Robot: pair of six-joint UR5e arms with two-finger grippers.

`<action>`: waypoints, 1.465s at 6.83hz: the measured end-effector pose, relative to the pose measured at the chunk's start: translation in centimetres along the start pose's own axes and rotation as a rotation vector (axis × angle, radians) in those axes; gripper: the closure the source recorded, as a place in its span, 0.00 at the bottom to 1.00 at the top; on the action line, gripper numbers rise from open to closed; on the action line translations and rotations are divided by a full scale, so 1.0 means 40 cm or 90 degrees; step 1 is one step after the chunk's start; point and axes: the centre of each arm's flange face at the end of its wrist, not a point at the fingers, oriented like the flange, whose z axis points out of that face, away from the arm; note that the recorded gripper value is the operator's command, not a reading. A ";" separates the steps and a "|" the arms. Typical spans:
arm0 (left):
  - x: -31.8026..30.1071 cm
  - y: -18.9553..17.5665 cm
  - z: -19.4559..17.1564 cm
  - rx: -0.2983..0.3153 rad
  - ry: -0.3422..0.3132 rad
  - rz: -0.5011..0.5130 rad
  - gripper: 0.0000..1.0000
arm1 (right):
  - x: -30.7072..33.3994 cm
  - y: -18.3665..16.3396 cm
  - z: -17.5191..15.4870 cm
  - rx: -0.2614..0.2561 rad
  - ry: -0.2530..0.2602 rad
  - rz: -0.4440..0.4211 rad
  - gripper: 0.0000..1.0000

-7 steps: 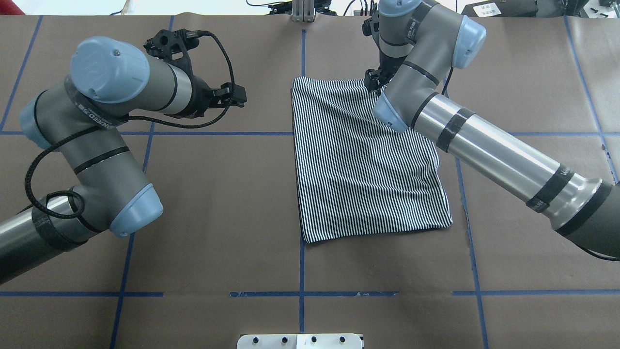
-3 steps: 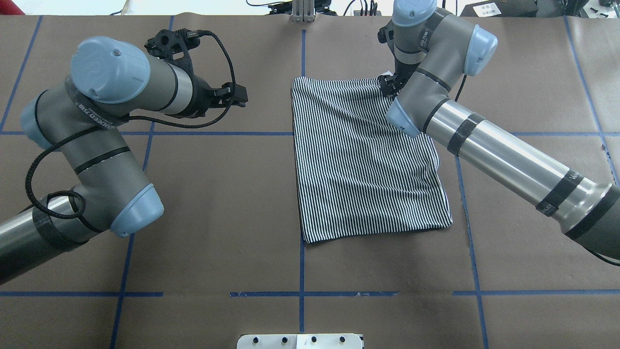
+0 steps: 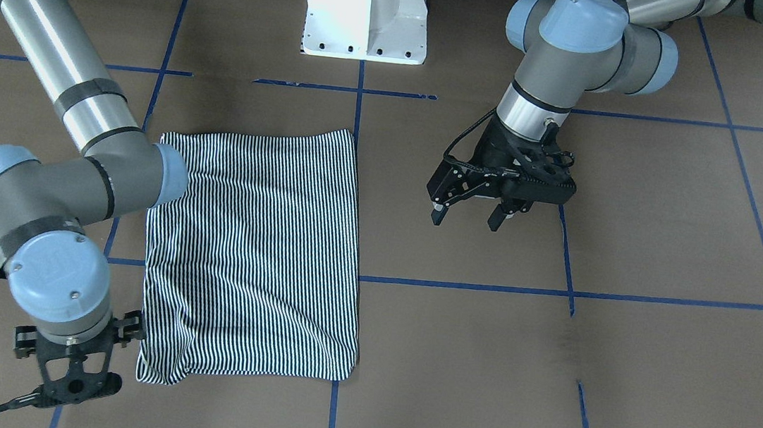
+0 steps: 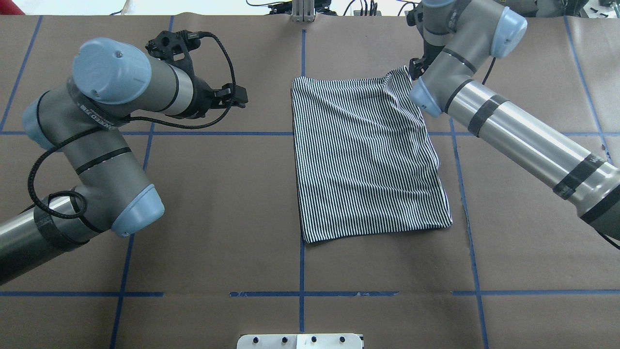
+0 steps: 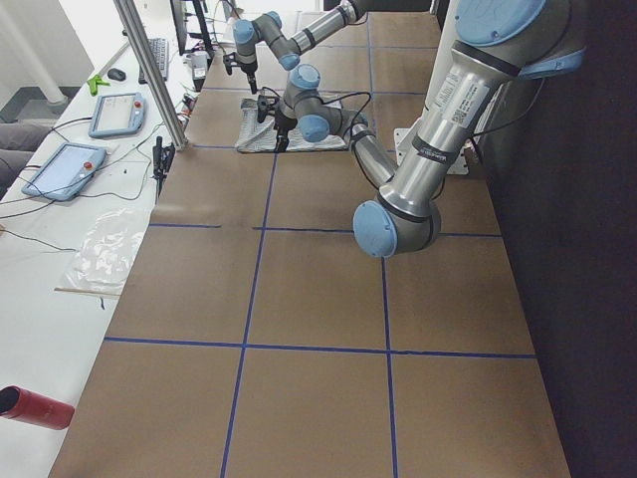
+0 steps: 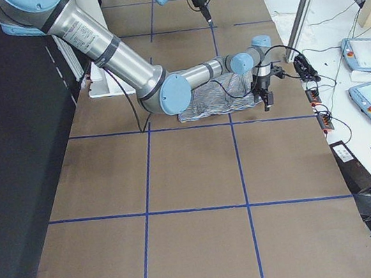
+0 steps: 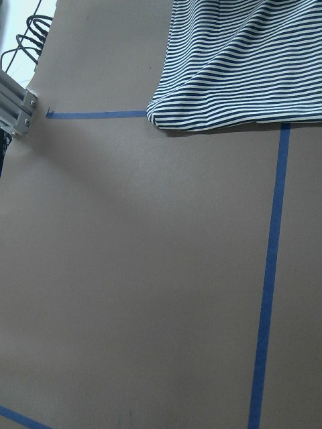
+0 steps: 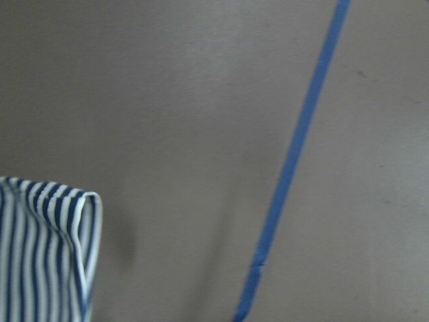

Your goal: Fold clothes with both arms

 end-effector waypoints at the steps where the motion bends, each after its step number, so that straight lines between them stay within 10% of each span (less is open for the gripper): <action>1: 0.000 0.002 0.001 -0.001 0.000 -0.002 0.00 | 0.069 -0.018 -0.029 0.005 -0.006 0.001 0.00; 6: 0.147 0.348 0.100 -0.204 -0.010 -0.223 0.00 | 0.156 0.196 -0.168 -0.015 -0.187 0.071 0.00; 10: 0.288 0.482 0.238 -0.204 -0.054 -0.292 0.02 | 0.148 0.295 -0.212 -0.009 -0.221 0.156 0.00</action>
